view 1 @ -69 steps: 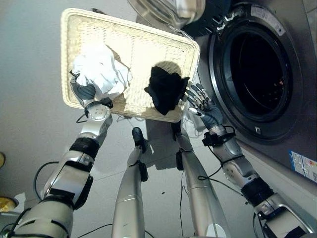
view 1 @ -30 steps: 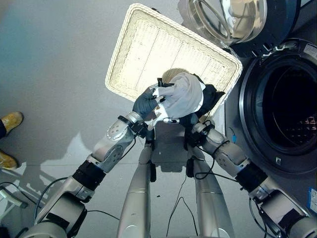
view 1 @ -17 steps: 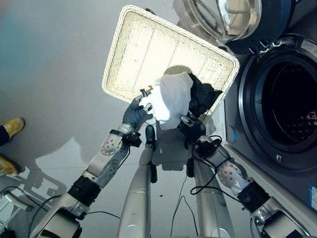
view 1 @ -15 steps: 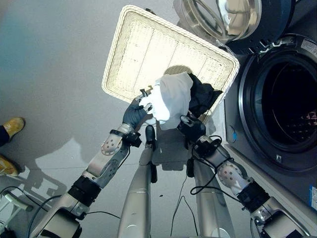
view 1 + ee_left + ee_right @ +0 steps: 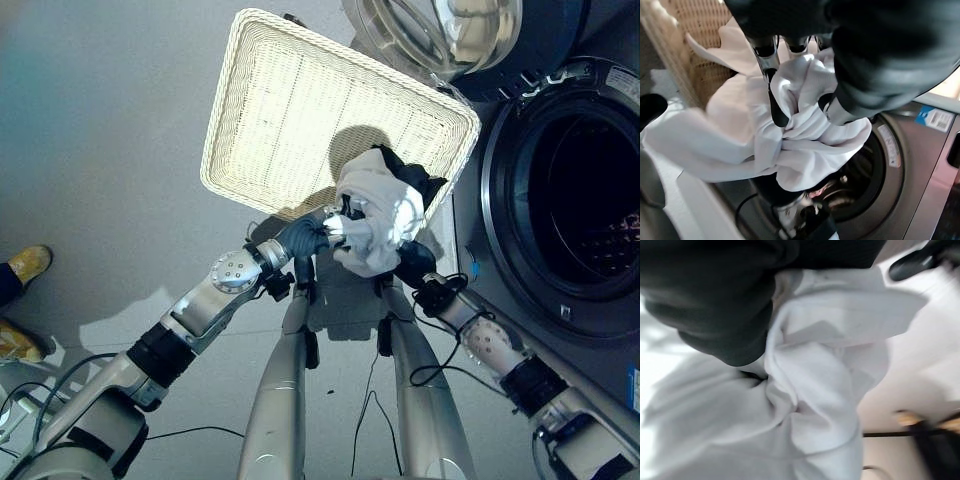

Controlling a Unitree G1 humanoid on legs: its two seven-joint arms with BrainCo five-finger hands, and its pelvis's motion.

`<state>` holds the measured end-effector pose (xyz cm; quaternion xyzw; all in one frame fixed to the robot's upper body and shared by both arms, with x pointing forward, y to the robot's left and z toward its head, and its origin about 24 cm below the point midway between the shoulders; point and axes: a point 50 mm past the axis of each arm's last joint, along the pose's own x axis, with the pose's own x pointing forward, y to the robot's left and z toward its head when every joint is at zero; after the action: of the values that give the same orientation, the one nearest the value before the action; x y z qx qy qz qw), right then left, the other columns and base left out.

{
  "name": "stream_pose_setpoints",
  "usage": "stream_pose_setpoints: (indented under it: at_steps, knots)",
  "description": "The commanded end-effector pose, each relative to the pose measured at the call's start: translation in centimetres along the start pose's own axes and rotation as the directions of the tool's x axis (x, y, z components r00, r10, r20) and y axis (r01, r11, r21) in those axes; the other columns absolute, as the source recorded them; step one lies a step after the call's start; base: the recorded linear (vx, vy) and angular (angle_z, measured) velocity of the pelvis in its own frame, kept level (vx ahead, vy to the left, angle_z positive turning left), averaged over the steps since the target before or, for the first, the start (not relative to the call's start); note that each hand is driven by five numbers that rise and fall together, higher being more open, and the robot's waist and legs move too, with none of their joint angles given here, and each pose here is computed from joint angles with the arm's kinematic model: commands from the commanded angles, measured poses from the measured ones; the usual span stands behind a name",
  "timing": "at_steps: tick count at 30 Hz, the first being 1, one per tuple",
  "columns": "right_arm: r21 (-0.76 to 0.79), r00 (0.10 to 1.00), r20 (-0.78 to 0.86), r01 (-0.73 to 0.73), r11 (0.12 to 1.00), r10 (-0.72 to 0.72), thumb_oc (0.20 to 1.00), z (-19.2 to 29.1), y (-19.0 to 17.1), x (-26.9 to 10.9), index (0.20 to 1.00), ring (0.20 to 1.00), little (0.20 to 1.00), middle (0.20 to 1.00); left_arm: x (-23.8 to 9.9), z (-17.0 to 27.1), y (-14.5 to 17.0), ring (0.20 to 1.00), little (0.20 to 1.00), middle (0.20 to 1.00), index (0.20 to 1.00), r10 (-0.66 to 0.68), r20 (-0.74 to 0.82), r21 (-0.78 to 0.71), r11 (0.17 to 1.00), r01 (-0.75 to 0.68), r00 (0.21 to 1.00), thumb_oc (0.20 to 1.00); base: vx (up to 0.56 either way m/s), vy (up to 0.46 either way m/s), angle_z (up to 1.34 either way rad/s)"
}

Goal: Put the clothes into the washing machine.

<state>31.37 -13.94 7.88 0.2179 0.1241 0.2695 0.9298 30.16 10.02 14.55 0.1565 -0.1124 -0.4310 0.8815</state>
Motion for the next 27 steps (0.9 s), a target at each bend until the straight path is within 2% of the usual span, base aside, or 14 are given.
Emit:
stream_pose_setpoints:
  at_steps: [1, 2, 3, 4, 5, 10, 11, 12, 16, 17, 18, 20, 22, 27]
  knots:
    - [-0.001, 0.949, -0.153, -0.278, 0.961, 0.275, 0.200, -1.5, 4.7, 1.5, 0.200, 0.200, 0.200, 0.200, 1.2, 3.2, -4.5, 0.200, 0.200, 0.200, 0.200, -0.237, 0.214, 0.008, 0.970, 0.241, 0.948, 0.200, 0.01, -0.083, 0.05]
    - [0.032, 0.935, -0.187, -0.301, 0.953, 0.302, 0.209, -1.7, 4.7, 1.4, 0.209, 0.209, 0.209, 0.209, 1.5, 3.4, -4.5, 0.200, 0.200, 0.200, 0.200, -0.231, 0.216, 0.007, 0.972, 0.235, 0.949, 0.200, 0.01, -0.058, 0.06]
    - [0.034, 0.932, -0.192, -0.306, 0.951, 0.307, 0.507, -1.8, 4.7, 1.4, 0.507, 0.507, 0.507, 0.507, 1.5, 3.4, -4.5, 0.200, 0.200, 0.200, 0.200, -0.228, 0.216, 0.006, 0.973, 0.232, 0.949, 0.200, 0.00, -0.056, 0.10]
    - [0.039, 0.924, -0.207, -0.319, 0.947, 0.320, 0.887, -1.9, 4.7, 1.3, 0.887, 0.887, 0.887, 0.887, 1.6, 3.5, -4.5, 0.200, 0.200, 0.200, 0.200, -0.220, 0.212, 0.006, 0.975, 0.224, 0.952, 0.200, 0.00, -0.029, 0.10]
    - [0.042, 0.920, -0.212, -0.328, 0.944, 0.330, 1.000, -1.8, 4.8, 1.4, 1.000, 1.000, 1.000, 1.000, 1.7, 3.5, -4.4, 0.200, 0.200, 0.200, 0.200, -0.216, 0.208, 0.007, 0.976, 0.219, 0.954, 0.200, 0.00, -0.034, 0.09]
    - [0.108, 0.879, -0.134, -0.446, 0.888, 0.458, 1.000, -1.2, 6.4, 1.0, 1.000, 1.000, 1.000, 1.000, 1.6, 3.3, -4.0, 0.200, 0.200, 0.200, 0.200, -0.167, 0.175, -0.025, 0.984, 0.174, 0.970, 0.200, 0.00, -0.016, 0.02]
    - [0.128, 0.871, -0.112, -0.465, 0.876, 0.478, 0.802, -1.2, 6.6, 1.0, 0.802, 0.802, 0.802, 0.802, 1.6, 3.2, -4.1, 0.200, 0.200, 0.200, 0.200, -0.160, 0.170, -0.034, 0.985, 0.168, 0.972, 0.200, 0.00, 0.000, 0.00]
    - [0.156, 0.855, -0.047, -0.505, 0.849, 0.517, 0.200, -0.8, 7.3, 0.9, 0.200, 0.200, 0.200, 0.200, 1.5, 3.0, -4.0, 0.200, 0.200, 0.200, 0.200, -0.135, 0.163, -0.050, 0.988, 0.145, 0.977, 0.200, 0.00, 0.000, 0.00]
    - [0.223, 0.818, 0.082, -0.572, 0.789, 0.570, 0.200, -0.2, 8.3, 0.8, 0.200, 0.200, 0.200, 0.200, 1.3, 2.3, -3.6, 0.200, 0.200, 0.200, 0.200, -0.036, 0.136, -0.068, 0.997, 0.045, 0.990, 0.200, 0.00, 0.000, 0.00]
    - [0.248, 0.803, 0.136, -0.595, 0.765, 0.580, 0.200, -0.1, 8.8, 0.8, 0.200, 0.200, 0.200, 0.200, 1.3, 1.8, -3.3, 0.485, 0.485, 0.485, 0.485, 0.033, 0.114, -0.044, 0.999, -0.028, 0.993, 0.485, 0.01, -0.034, 0.00]
    - [0.279, 0.788, 0.192, -0.615, 0.737, 0.585, 0.200, 0.1, 9.1, 0.8, 0.200, 0.200, 0.200, 0.200, 1.1, 1.3, -2.8, 1.000, 1.000, 1.000, 1.000, 0.109, 0.086, 0.000, 0.994, -0.110, 0.990, 1.000, 0.01, -0.034, 0.00]
    - [0.310, 0.772, 0.266, -0.636, 0.707, 0.577, 0.200, 0.6, 9.2, 0.8, 0.200, 0.200, 0.200, 0.200, 0.9, 0.8, -2.0, 1.000, 1.000, 1.000, 1.000, 0.201, 0.071, 0.084, 0.975, -0.207, 0.977, 1.000, 0.01, -0.047, 0.00]
    - [0.364, 0.733, 0.470, -0.669, 0.648, 0.492, 0.200, 2.2, 8.7, 0.5, 0.200, 0.200, 0.200, 0.200, -0.1, 0.1, -0.1, 1.000, 1.000, 1.000, 1.000, 0.373, 0.054, 0.232, 0.898, -0.375, 0.926, 1.000, 0.01, -0.065, -0.01]
    - [0.346, 0.656, 0.727, -0.604, 0.718, 0.203, 0.200, 4.3, 5.4, -0.9, 0.200, 0.200, 0.200, 0.200, -2.1, -1.2, 1.8, 1.000, 1.000, 1.000, 1.000, 0.534, 0.005, 0.289, 0.809, -0.513, 0.845, 1.000, 0.00, -0.008, -0.01]
